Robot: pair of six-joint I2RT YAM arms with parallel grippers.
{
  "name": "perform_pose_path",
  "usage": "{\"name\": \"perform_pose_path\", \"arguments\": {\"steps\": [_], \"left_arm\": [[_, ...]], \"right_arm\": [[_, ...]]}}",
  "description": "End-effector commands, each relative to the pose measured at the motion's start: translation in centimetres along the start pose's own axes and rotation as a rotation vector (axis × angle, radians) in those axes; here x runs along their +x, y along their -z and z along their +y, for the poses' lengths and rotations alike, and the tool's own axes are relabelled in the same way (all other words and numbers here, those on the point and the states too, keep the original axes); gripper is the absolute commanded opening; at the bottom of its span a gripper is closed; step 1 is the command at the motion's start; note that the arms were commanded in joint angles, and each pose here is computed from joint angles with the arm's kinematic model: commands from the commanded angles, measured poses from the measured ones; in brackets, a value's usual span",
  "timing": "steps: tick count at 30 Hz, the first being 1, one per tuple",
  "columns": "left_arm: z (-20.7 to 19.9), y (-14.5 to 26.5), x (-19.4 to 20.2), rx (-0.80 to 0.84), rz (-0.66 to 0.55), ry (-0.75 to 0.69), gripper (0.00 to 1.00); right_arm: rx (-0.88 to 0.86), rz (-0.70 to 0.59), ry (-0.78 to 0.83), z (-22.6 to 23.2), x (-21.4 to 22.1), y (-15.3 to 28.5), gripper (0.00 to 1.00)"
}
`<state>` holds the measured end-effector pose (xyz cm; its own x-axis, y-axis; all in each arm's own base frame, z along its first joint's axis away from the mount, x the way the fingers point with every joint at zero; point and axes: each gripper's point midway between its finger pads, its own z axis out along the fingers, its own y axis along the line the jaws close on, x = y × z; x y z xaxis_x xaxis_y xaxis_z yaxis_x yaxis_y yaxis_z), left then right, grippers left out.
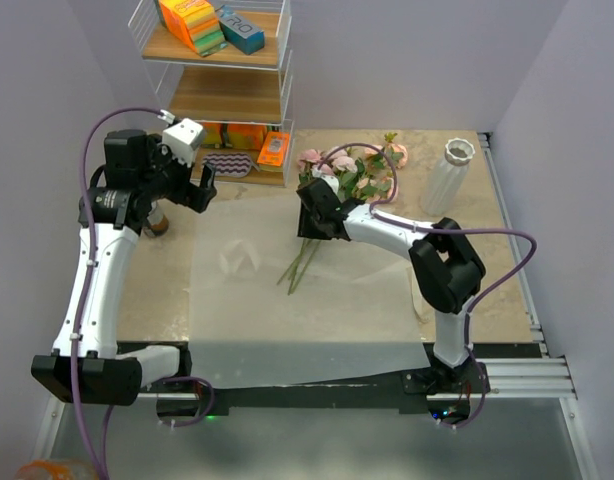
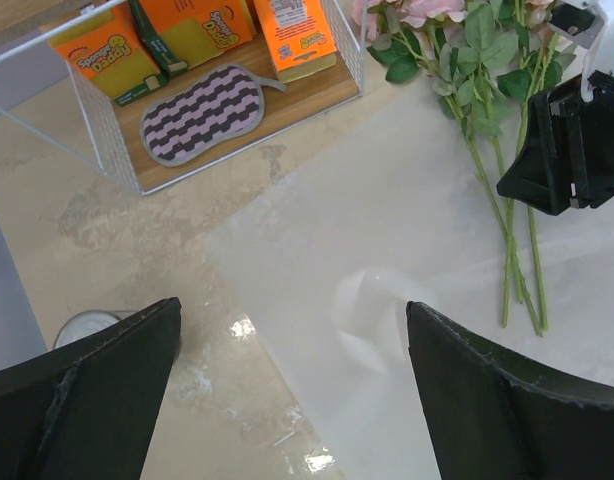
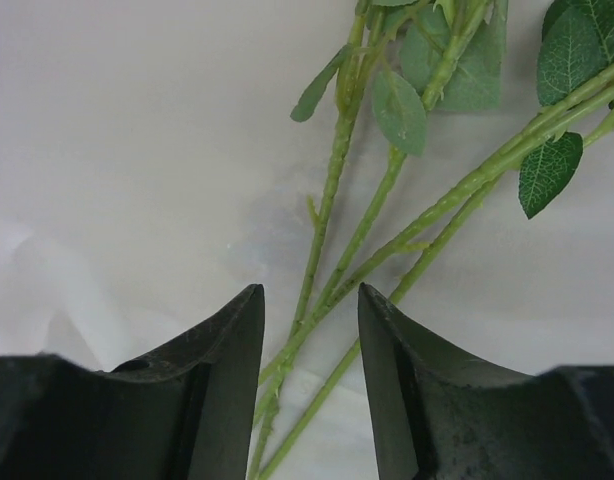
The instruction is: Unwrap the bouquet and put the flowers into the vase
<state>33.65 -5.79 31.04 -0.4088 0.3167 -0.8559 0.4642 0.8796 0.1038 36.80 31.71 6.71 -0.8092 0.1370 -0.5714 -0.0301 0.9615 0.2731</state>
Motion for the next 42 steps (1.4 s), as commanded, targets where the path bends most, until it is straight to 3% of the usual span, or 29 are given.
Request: {"name": "perform_pose_path", "arguments": {"steps": [1,17,33,42], "left_arm": [[-0.7,0.2,-0.1,0.034,-0.013,-0.028,0.99],[-1.5,0.3,1.1,0.082,0.022,-0.069,0.99],[-1.5,0.6,1.4,0.071,0.024,-0.087,0.99],[-1.5,0.7,1.6,0.072,0.025,-0.086,0.99]], "right_arm": [[-0.009,-0.041,-0.06,-0.3,-1.4,0.7,0.48],[0.081,-0.07,-0.118,-3.2,-3.8,-1.5,0.4],[0.1,-0.083,-0.152,-4.5,-3.5,-2.0,0.39],[0.086,-0.097,-0.183,-4.6,-3.9,-2.7,0.18]]}}
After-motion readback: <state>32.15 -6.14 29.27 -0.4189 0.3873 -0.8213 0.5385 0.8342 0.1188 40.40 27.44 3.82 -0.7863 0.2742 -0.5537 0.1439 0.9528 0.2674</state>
